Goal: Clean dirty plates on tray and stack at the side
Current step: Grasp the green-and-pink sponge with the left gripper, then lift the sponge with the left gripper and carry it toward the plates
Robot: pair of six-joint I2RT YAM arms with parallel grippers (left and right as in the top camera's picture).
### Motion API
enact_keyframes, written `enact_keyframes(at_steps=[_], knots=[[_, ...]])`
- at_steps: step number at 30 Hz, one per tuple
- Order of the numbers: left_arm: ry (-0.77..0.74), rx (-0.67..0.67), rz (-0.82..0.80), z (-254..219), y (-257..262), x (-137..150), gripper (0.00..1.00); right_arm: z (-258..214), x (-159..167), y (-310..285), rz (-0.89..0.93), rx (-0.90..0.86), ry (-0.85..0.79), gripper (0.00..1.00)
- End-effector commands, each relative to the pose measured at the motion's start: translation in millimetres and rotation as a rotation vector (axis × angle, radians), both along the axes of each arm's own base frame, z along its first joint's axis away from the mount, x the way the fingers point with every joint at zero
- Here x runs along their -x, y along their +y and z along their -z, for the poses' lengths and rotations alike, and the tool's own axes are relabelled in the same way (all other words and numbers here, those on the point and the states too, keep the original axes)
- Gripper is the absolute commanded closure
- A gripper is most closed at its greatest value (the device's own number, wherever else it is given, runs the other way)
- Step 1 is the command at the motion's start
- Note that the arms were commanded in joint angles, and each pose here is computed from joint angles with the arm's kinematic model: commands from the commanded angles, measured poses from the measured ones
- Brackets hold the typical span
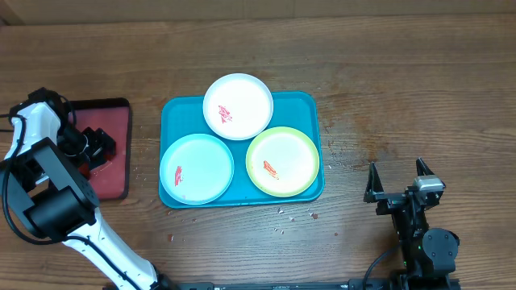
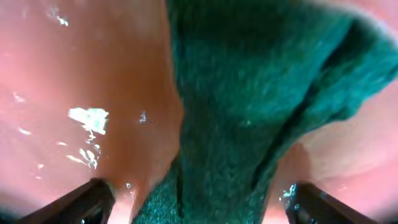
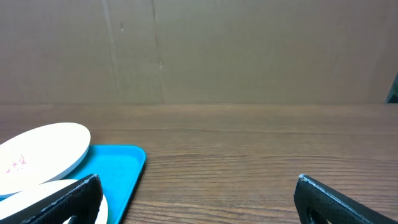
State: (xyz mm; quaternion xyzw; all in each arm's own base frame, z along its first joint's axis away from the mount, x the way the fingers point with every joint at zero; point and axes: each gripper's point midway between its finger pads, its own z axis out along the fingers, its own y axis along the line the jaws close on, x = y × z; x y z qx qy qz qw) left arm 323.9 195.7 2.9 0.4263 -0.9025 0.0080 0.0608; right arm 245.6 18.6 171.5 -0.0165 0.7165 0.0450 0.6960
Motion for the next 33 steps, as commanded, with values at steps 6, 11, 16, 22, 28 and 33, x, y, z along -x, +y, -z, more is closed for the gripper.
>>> enact_keyframes(at_steps=[6,11,16,22,28,33], knots=[[0.020,0.004,0.005,10,-1,2,0.54,2,0,1,-0.004,-0.003,-0.003,0.00],[-0.045,-0.045,0.006,12,10,-14,0.00,2,0,1,-0.004,-0.003,-0.003,0.00],[-0.094,-0.073,0.005,12,17,-26,0.11,2,0,1,-0.004,-0.003,-0.003,0.00],[-0.094,-0.073,0.005,12,17,-26,0.85,2,0,1,-0.004,-0.003,-0.003,0.00],[-0.081,0.014,-0.001,-8,3,-25,0.96,2,0,1,-0.004,-0.003,-0.003,0.00],[-0.123,0.075,-0.009,-68,-2,-41,0.96,2,0,1,-0.004,-0.003,-0.003,0.00]])
